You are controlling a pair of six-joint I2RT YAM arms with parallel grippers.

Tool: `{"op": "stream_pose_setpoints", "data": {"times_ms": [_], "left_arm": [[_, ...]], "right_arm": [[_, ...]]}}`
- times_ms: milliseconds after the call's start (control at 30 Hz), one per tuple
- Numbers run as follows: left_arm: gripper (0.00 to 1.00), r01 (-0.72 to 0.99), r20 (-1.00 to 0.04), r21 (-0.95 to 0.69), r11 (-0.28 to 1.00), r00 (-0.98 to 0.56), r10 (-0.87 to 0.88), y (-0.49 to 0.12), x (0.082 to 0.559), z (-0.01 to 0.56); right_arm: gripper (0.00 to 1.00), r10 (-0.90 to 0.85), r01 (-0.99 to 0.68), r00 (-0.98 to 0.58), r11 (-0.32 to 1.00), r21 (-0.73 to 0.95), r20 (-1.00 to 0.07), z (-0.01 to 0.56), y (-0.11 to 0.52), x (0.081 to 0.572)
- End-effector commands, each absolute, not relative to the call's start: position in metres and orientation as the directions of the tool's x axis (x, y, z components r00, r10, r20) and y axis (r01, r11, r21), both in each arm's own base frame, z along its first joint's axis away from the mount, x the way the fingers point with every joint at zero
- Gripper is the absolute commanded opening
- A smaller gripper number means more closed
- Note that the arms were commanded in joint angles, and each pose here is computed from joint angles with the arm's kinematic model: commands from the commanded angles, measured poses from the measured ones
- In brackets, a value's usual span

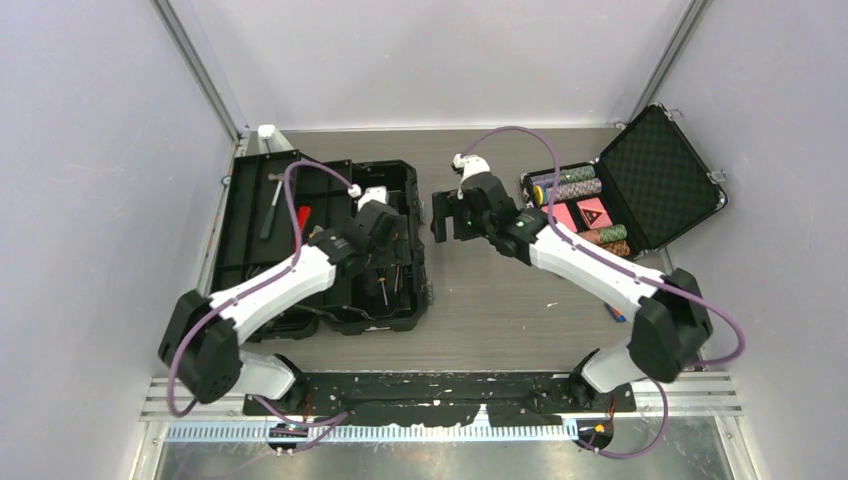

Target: Pack the tool kit

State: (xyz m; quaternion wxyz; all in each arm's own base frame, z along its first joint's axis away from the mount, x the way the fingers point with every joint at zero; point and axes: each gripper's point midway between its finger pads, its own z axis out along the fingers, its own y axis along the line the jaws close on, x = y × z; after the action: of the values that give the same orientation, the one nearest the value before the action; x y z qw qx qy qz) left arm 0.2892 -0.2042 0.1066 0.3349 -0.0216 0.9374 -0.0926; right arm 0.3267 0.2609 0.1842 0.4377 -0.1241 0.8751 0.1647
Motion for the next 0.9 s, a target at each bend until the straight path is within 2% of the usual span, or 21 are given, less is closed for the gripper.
{"op": "stream_pose_setpoints", "data": {"times_ms": [0, 200, 367, 600, 767, 867], "left_arm": [[0.85, 0.047, -0.715, -0.264, 0.963, -0.679, -0.163, -0.193, 0.287, 0.169], [0.99, 0.049, -0.798, -0.288, 0.956, -0.565, -0.211, -0.152, 0.276, 0.235], [1.0, -0.059, -0.849, -0.274, 0.96, -0.453, -0.271, -0.078, 0.255, 0.271], [1.0, -0.187, -0.906, -0.148, 0.971, -0.367, -0.209, -0.018, 0.221, 0.291], [1.0, -0.24, -0.931, -0.112, 0.964, -0.314, -0.186, 0.004, 0.209, 0.307], [1.0, -0.26, -0.937, -0.097, 0.961, -0.302, -0.176, 0.01, 0.207, 0.31]], "right_arm": [[0.85, 0.024, -0.375, -0.633, 0.865, 0.334, -0.774, 0.197, 0.302, 0.338], [0.82, 0.003, -0.387, -0.676, 0.849, 0.359, -0.737, 0.184, 0.342, 0.35], [0.76, -0.039, -0.302, -0.713, 0.918, 0.256, -0.701, 0.144, 0.348, 0.365], [0.68, -0.118, -0.296, -0.735, 0.942, 0.158, -0.668, 0.115, 0.353, 0.373], [0.53, -0.16, -0.27, -0.748, 0.96, 0.075, -0.644, 0.101, 0.335, 0.374], [0.36, -0.164, -0.244, -0.759, 0.969, 0.042, -0.63, 0.099, 0.309, 0.373]]}}
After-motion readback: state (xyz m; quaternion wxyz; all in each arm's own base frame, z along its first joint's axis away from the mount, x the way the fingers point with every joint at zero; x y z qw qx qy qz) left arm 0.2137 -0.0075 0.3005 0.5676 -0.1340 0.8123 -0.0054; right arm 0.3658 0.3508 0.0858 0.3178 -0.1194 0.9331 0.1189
